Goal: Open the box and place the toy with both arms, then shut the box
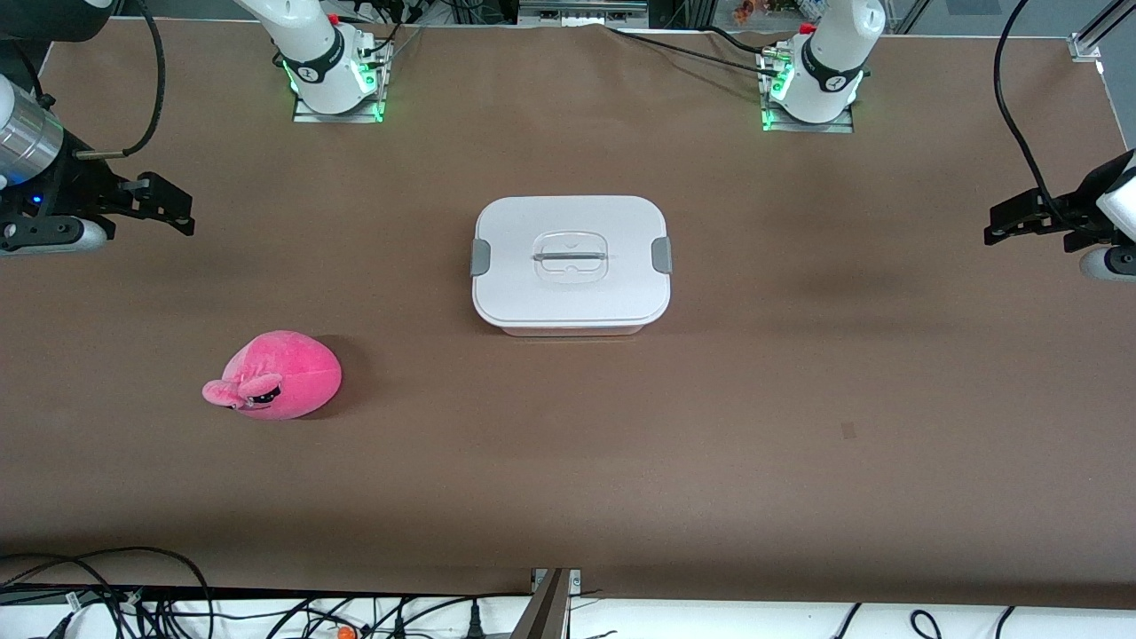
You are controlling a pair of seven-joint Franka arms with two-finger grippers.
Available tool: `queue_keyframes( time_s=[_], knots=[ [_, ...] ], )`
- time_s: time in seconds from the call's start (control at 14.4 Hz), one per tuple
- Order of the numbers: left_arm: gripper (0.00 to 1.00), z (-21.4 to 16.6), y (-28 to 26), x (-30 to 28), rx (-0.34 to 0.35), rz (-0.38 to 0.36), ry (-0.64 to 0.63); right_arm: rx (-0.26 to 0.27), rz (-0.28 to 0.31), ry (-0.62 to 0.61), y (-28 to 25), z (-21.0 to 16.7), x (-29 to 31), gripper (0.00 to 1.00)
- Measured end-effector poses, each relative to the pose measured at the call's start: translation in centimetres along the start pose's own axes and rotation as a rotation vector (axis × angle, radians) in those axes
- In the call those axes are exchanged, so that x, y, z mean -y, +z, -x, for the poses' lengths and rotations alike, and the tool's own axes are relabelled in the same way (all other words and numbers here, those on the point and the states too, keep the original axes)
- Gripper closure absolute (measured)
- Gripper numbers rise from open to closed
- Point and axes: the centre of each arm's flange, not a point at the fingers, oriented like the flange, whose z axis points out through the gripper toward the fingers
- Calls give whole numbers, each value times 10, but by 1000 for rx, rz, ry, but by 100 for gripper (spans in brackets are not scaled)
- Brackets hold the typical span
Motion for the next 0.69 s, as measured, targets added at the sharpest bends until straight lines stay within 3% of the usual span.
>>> queue_keyframes(
  time_s=[0.69],
  knots=[
    [0, -4, 5, -10, 8, 1, 18, 1, 0, 0, 0, 0, 0, 0]
  ],
)
